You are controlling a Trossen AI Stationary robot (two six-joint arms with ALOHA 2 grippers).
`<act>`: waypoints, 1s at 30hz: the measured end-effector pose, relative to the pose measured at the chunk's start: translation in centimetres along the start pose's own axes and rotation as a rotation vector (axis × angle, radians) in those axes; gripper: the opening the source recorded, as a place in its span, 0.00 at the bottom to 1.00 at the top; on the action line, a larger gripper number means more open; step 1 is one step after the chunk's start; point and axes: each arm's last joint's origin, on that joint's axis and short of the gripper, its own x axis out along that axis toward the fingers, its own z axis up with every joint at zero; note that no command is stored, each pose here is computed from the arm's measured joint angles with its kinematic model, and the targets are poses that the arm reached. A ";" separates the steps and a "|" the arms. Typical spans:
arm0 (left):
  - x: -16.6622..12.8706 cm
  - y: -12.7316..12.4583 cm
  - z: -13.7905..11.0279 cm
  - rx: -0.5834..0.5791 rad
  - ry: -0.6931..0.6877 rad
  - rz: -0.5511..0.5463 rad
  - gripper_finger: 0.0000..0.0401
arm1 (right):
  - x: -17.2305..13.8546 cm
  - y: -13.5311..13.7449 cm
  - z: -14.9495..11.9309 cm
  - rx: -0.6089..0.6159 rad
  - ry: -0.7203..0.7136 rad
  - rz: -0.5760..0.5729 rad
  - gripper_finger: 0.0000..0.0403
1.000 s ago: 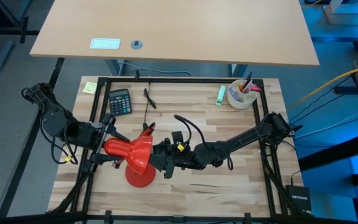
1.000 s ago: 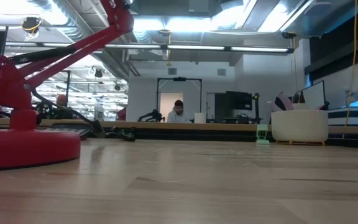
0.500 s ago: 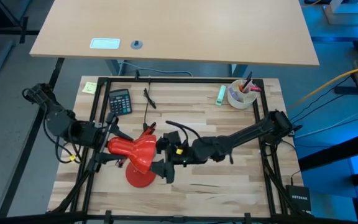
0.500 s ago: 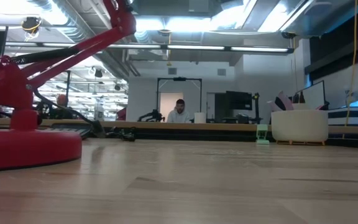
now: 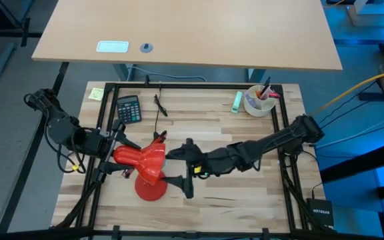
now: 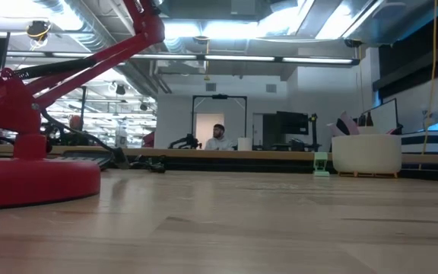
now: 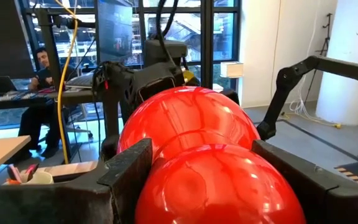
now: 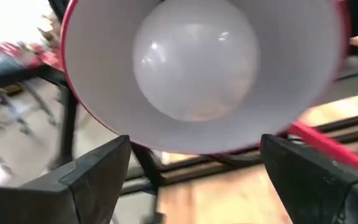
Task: Screw lightbulb
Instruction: Insert the light bulb into the orange desk lamp
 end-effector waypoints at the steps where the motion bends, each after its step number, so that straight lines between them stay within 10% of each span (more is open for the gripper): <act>1: 0.0 0.0 0.0 -0.001 0.000 0.000 0.63 | -0.4 0.1 0.1 -0.026 0.013 -0.022 0.89; 16: -0.1 0.0 0.1 -0.059 -0.005 0.000 0.63 | -8.8 0.0 1.7 -0.488 0.329 -0.211 0.89; 30: -0.8 -0.3 0.4 -0.164 -0.003 -0.256 0.63 | -8.7 -4.2 -4.7 -0.610 0.158 0.241 0.89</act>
